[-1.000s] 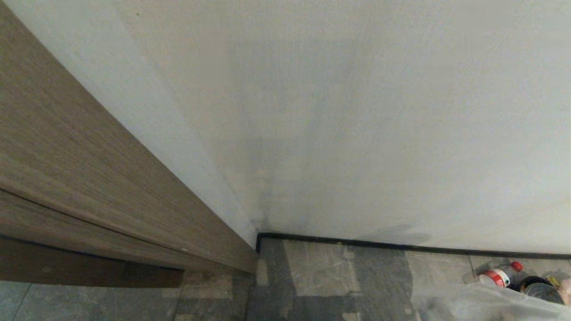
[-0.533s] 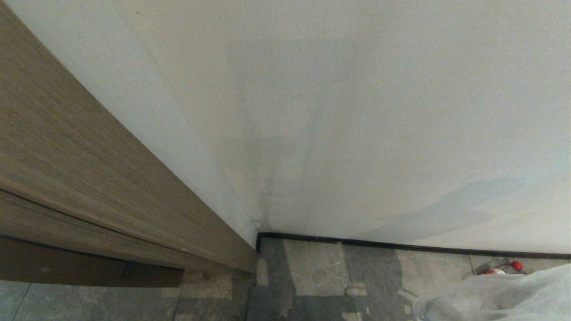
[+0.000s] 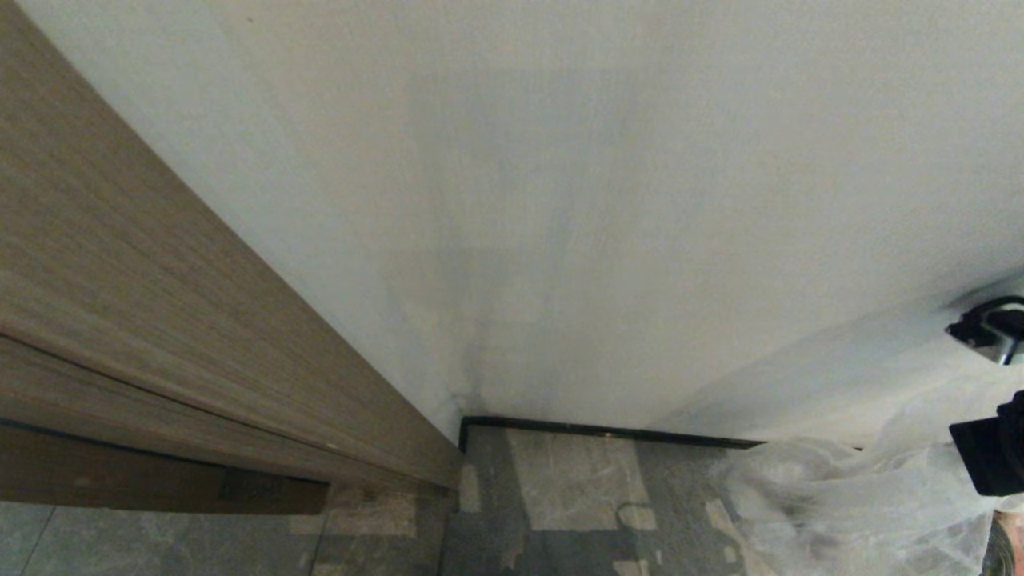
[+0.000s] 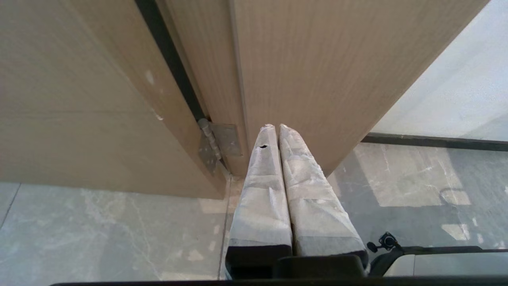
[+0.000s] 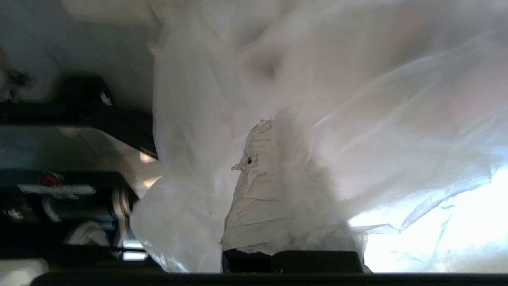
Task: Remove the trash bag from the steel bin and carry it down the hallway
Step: Put the trash bag at the door
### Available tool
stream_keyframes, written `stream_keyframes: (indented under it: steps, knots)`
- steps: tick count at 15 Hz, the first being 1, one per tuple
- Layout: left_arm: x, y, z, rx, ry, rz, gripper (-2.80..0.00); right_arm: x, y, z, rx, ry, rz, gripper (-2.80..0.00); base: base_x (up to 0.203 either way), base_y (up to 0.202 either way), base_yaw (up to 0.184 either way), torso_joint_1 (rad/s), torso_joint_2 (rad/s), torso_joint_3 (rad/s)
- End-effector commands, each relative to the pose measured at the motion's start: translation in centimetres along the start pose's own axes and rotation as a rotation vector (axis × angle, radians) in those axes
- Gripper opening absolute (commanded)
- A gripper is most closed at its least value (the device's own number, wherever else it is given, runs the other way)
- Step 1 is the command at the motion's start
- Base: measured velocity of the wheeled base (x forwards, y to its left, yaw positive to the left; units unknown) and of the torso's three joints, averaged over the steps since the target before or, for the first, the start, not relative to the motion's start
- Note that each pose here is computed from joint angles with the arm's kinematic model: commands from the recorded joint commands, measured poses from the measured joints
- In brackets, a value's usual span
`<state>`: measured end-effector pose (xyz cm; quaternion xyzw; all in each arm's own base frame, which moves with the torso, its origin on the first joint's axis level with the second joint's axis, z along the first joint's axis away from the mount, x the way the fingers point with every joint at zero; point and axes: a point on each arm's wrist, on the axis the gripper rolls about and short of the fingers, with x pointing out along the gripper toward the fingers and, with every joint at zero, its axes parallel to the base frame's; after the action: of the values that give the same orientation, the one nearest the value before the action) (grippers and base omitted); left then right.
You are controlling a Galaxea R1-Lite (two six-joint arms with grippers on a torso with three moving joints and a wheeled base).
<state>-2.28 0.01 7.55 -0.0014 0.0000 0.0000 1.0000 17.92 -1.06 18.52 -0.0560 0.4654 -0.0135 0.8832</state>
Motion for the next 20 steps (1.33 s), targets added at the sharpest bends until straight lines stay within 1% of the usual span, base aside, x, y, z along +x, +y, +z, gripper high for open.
stream_keyframes:
  steps: [1, 3, 4, 5, 6, 7, 10, 13, 17, 20]
  knots:
    - [0.0, 0.0, 0.0, 0.0, 0.0, 0.0, -2.8, 3.5, -0.4, -0.3, -0.003, 0.098, -0.007, -2.8, 0.0, 0.0, 0.0, 0.0, 0.0, 0.0]
    - [0.0, 0.0, 0.0, 0.0, 0.0, 0.0, -2.8, 6.1, -0.4, -0.6, -0.043, 0.144, -0.032, -2.8, 0.0, 0.0, 0.0, 0.0, 0.0, 0.0]
    - [0.0, 0.0, 0.0, 0.0, 0.0, 0.0, -2.8, 7.7, -0.5, -0.6, -0.074, 0.139, -0.056, -2.8, 0.0, 0.0, 0.0, 0.0, 0.0, 0.0]
    - [0.0, 0.0, 0.0, 0.0, 0.0, 0.0, -2.8, 8.9, -0.6, -0.3, -0.099, 0.113, -0.076, -2.8, 0.0, 0.0, 0.0, 0.0, 0.0, 0.0]
    - [0.0, 0.0, 0.0, 0.0, 0.0, 0.0, -2.8, 10.0, -0.8, -0.1, -0.111, 0.092, -0.093, -2.8, 0.0, 0.0, 0.0, 0.0, 0.0, 0.0]
    - [0.0, 0.0, 0.0, 0.0, 0.0, 0.0, -2.8, 10.4, -1.4, -0.2, -0.106, 0.094, -0.109, -2.8, 0.0, 0.0, 0.0, 0.0, 0.0, 0.0]
    - [0.0, 0.0, 0.0, 0.0, 0.0, 0.0, -2.8, 10.7, -3.0, -2.2, -0.112, 0.162, -0.131, -2.8, 0.0, 0.0, 0.0, 0.0, 0.0, 0.0]
    - [0.0, 0.0, 0.0, 0.0, 0.0, 0.0, -2.8, 10.6, -4.6, -3.0, -0.115, 0.195, -0.16, -2.8, 0.0, 0.0, 0.0, 0.0, 0.0, 0.0]
    - [0.0, 0.0, 0.0, 0.0, 0.0, 0.0, -2.8, 9.9, -5.3, -3.9, -0.095, 0.213, -0.196, -2.8, 0.0, 0.0, 0.0, 0.0, 0.0, 0.0]
    - [0.0, 0.0, 0.0, 0.0, 0.0, 0.0, -2.8, 9.9, -6.0, -5.0, -0.076, 0.267, -0.204, -2.8, 0.0, 0.0, 0.0, 0.0, 0.0, 0.0]
